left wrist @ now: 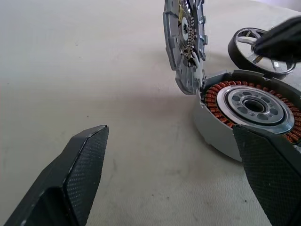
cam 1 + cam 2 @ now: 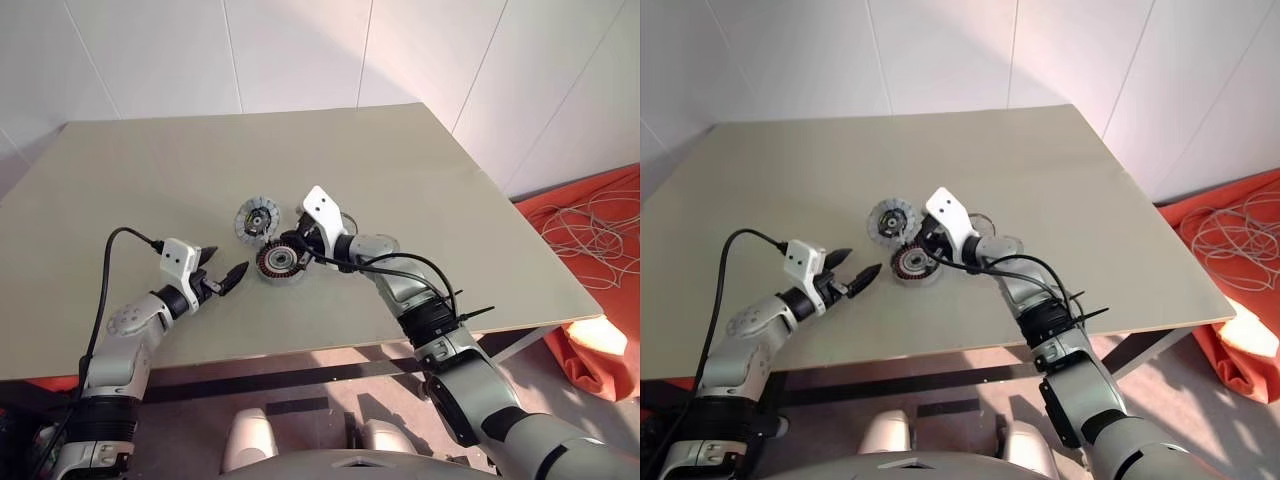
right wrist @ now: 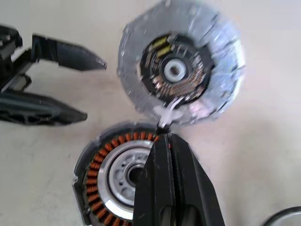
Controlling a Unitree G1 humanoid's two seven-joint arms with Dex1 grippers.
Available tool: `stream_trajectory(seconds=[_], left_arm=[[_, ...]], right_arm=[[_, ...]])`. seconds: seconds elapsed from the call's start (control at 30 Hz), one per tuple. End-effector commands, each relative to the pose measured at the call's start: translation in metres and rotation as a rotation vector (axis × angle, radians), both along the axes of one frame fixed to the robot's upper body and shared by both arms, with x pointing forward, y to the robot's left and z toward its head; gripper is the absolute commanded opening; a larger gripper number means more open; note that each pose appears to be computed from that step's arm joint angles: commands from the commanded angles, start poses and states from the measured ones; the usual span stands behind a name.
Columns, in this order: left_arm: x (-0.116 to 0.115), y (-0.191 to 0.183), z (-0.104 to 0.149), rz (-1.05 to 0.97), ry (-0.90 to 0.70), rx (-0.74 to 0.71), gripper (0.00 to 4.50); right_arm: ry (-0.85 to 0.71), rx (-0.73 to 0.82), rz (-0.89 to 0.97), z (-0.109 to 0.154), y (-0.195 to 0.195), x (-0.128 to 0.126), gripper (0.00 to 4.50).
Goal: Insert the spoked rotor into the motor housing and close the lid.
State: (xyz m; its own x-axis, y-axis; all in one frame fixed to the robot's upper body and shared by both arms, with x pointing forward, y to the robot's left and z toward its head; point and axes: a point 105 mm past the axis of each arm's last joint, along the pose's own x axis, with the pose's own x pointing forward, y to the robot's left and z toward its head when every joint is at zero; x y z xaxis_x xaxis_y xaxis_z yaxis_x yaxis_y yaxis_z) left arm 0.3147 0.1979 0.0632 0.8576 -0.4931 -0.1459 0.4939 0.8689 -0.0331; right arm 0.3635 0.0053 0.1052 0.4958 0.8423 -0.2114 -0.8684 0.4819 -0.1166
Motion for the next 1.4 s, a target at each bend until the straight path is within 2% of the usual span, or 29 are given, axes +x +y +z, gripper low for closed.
stream_trajectory(seconds=[0.03, 0.27, 0.3, 0.4, 0.67, 0.9, 1.4], left_arm=[[0.004, -0.002, 0.014, -0.013, -0.057, 0.001, 4.50], [0.005, -0.004, 0.015, -0.024, -0.060, -0.007, 4.50], [0.005, -0.004, 0.015, -0.025, -0.060, -0.007, 4.50], [0.006, -0.006, 0.014, -0.029, -0.058, -0.007, 4.50], [0.008, -0.007, 0.012, -0.035, -0.056, -0.004, 4.50], [0.008, -0.007, 0.012, -0.041, -0.057, 0.003, 4.50], [0.006, -0.005, 0.011, -0.036, -0.056, 0.021, 4.50]], right_arm=[[-0.083, 0.076, -0.009, 0.040, -0.010, 0.006, 0.02], [-0.089, 0.030, -0.172, 0.040, -0.054, 0.029, 0.02], [-0.079, 0.024, -0.205, 0.039, -0.062, 0.033, 0.20], [-0.086, -0.024, -0.302, 0.034, -0.087, 0.044, 0.90], [-0.030, -0.091, -0.407, 0.014, -0.131, 0.048, 3.59], [0.028, -0.089, -0.429, 0.002, -0.143, 0.043, 3.59], [0.171, 0.021, -0.444, -0.022, -0.125, 0.038, 3.59]])
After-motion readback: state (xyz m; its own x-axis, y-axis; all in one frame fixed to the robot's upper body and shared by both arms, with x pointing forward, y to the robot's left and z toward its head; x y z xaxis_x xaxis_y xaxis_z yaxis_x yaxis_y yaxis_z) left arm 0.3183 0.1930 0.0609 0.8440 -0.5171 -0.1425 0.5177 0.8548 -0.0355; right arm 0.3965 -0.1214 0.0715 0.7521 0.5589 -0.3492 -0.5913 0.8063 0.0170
